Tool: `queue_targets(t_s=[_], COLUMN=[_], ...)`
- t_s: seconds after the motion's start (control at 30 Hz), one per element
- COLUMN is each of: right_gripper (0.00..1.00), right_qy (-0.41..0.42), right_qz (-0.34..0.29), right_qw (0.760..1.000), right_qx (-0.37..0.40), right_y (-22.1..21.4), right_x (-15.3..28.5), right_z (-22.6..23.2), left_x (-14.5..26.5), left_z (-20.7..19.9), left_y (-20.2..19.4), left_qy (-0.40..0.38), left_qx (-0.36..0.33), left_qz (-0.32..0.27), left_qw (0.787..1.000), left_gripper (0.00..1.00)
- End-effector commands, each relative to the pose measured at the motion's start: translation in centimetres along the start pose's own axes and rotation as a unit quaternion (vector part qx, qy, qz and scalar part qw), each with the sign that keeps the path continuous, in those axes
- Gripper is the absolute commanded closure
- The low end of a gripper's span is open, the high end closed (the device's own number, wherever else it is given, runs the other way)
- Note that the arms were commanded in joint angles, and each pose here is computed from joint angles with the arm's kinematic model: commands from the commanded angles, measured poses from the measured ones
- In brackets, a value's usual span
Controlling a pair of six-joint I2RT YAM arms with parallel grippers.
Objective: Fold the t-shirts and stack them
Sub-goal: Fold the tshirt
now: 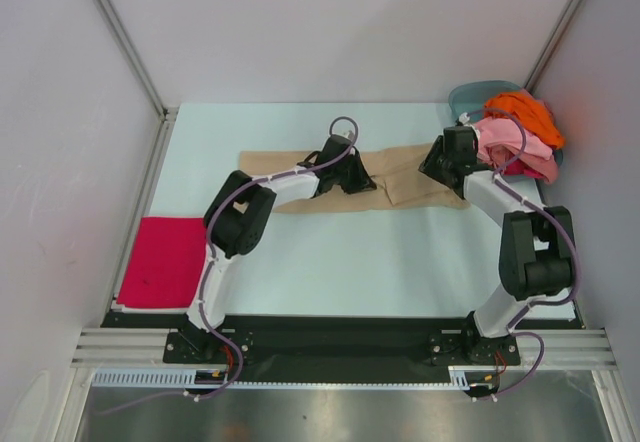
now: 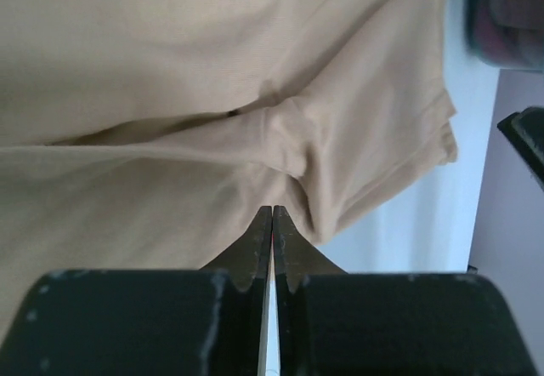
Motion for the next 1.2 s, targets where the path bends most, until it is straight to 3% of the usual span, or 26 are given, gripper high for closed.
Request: queue_targets(t_s=[0.0,0.03,0.1,0.2,0.3,0.43,0.63,0.77,0.97,1.0,1.07,1.1,1.17], right_gripper=[0.62,0.7,0.76,0.75,0.66,0.3,0.0,0.0,0.0,0.0,0.0,0.0,0.0], right_qy=[-0.029,-0.04,-0.052,-0.063,-0.077,-0.083,-0.049,-0.061,-0.032,0.006,-0.017,-0.043,-0.084], right_qz=[-0.012,-0.013,-0.008,-0.018,-0.013,-0.01,-0.022,-0.027,0.004,0.055,0.081,0.069,0.055], right_qw=[0.998,0.997,0.996,0.996,0.995,0.995,0.999,0.998,0.999,0.998,0.996,0.997,0.995], right_qx=[-0.054,-0.065,-0.074,-0.065,-0.059,-0.055,0.003,0.002,-0.022,-0.016,-0.017,-0.004,0.016], right_y=[0.5,0.4,-0.5,-1.3,-1.9,-2.1,-1.1,0.1,0.9,-0.1,-0.6,-0.6,-0.2], right_x=[-1.8,-2.2,-3.0,-3.5,-4.2,-4.8,-3.6,-1.7,-1.3,-1.3,-1.7,-1.8,-1.6], right_z=[0.6,0.5,0.7,1.2,1.1,1.0,2.3,3.0,4.4,5.1,4.7,4.6,4.8], left_x=[-0.4,-0.5,-1.2,-2.2,-3.1,-4.1,-2.9,-0.3,4.9,6.6,8.3,9.9,11.5], left_z=[-0.6,-0.4,0.3,1.2,1.5,1.7,2.0,1.5,-0.3,-0.7,-0.9,-1.1,-0.8], left_y=[1.8,1.9,2.1,3.0,4.0,4.4,4.7,4.8,5.0,4.6,4.6,4.4,3.7], left_qy=[-0.006,-0.006,-0.006,-0.008,-0.016,-0.028,-0.03,-0.036,-0.039,-0.035,-0.028,-0.022,-0.008], left_qx=[0.002,0.005,0.011,0.022,0.026,0.031,0.023,0.01,-0.033,-0.038,-0.063,-0.07,-0.095], left_qz=[-0.02,-0.02,-0.018,-0.02,-0.026,-0.023,-0.022,-0.021,-0.039,-0.034,-0.042,-0.042,-0.032], left_qw=[1.0,1.0,1.0,1.0,0.999,0.999,0.999,0.999,0.998,0.998,0.997,0.996,0.995], left_gripper=[0.96,0.97,0.97,0.97,0.97,0.97,0.93,0.85,0.65,0.61,0.46,0.29,0.12])
Point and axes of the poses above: each gripper's point midway between its finger pads, its own x axis back along the fingers, its own z axis along the line the jaws close on, y = z × x, the point moved 4 cm from there along x, back along the fingers, and after that the axes turned 12 degrees about -x, right-handed, at the moved point
